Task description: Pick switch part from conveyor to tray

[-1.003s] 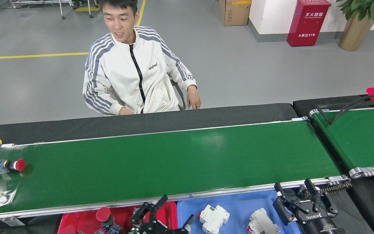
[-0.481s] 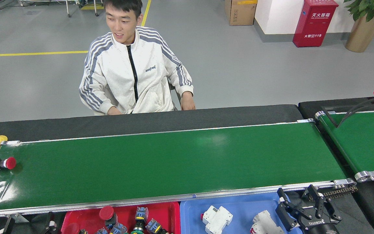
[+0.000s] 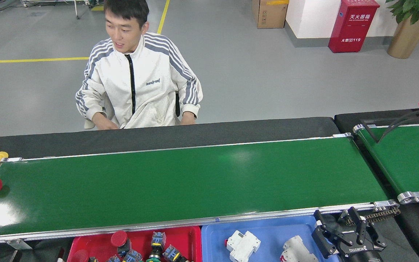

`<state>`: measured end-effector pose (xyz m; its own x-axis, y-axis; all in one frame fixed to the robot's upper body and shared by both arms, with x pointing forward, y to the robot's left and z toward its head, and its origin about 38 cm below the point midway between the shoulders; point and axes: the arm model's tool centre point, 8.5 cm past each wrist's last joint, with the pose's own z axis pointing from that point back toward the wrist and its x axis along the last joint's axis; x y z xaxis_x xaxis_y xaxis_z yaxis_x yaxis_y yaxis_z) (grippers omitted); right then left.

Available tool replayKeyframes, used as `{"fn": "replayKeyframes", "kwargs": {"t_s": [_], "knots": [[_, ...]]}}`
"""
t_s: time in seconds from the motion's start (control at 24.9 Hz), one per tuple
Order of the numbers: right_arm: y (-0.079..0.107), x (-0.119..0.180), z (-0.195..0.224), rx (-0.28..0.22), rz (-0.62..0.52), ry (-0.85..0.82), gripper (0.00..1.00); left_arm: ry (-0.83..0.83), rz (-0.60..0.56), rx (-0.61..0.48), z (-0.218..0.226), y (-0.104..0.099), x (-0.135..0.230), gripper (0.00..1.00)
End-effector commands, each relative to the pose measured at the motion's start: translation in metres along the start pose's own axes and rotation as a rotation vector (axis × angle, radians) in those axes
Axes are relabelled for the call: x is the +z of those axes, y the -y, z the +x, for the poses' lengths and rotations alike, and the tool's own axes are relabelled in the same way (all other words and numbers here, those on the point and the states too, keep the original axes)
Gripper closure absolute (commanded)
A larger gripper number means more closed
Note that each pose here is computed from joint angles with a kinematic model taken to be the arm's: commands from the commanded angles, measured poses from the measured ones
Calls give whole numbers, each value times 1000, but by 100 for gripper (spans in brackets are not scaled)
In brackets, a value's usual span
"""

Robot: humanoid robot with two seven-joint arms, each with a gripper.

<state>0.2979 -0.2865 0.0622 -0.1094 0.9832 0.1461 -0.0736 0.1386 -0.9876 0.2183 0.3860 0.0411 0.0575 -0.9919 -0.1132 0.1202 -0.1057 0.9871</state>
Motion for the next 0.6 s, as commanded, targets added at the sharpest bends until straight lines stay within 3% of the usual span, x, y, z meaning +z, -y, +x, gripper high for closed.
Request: {"fn": "replayKeyframes", "kwargs": {"t_s": [0.0,0.56], "knots": [[11,-1,-5,23,-29,2,0,12,25,-5,-3,-8,-4,0],[17,3,-21,35,-43,-40,1,15,55,-27,-9,-19,-14,0]]}}
